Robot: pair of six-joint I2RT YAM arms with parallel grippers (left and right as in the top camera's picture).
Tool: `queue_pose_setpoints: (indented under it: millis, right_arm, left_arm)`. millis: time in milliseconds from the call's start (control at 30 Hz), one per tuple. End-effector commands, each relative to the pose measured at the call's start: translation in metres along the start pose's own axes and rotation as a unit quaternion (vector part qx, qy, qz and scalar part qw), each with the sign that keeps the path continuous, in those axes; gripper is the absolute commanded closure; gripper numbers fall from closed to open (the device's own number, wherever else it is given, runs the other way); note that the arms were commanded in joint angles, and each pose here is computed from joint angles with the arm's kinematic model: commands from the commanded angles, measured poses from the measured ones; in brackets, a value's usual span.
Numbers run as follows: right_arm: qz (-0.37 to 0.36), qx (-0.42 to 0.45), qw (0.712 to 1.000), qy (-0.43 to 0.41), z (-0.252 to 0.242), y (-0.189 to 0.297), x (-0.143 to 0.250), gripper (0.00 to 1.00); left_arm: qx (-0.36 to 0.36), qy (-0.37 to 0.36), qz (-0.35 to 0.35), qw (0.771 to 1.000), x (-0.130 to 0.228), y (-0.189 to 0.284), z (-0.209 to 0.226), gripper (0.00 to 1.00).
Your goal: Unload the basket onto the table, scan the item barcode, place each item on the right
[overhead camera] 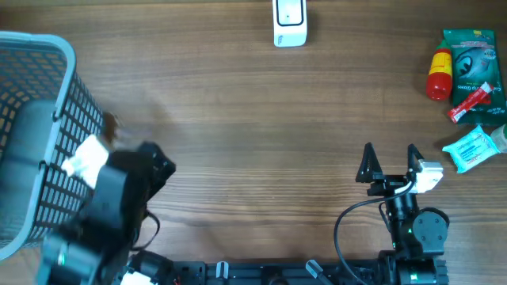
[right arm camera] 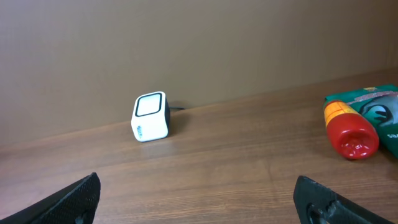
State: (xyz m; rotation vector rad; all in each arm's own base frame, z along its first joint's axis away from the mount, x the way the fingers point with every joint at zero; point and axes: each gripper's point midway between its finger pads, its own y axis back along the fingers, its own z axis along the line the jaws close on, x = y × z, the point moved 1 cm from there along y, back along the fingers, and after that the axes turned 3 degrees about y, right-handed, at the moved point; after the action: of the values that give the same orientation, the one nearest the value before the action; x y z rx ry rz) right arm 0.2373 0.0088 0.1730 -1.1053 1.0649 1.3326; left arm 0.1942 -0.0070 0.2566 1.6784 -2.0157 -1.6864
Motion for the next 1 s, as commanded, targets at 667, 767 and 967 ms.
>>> queue_pose_setpoints:
  millis: [667,767,967]
  right_arm:
    - [-0.005,-0.005,1.000,0.010,0.002,0.001,-0.002,0.00]
    - [-0.005,-0.005,1.000,0.010,0.002,0.001,-0.002,0.00]
    - [-0.005,-0.005,1.000,0.010,0.002,0.001,-0.002,0.00]
  left_arm:
    - [0.276,-0.098,-0.293,0.910,0.016,-0.082,0.014,0.00]
    - [0.256,-0.125,-0.280,0.917,0.024,-0.094,0.020,0.00]
    - [0.244,-0.141,-0.273,0.920,0.028,-0.098,0.023,0.00]
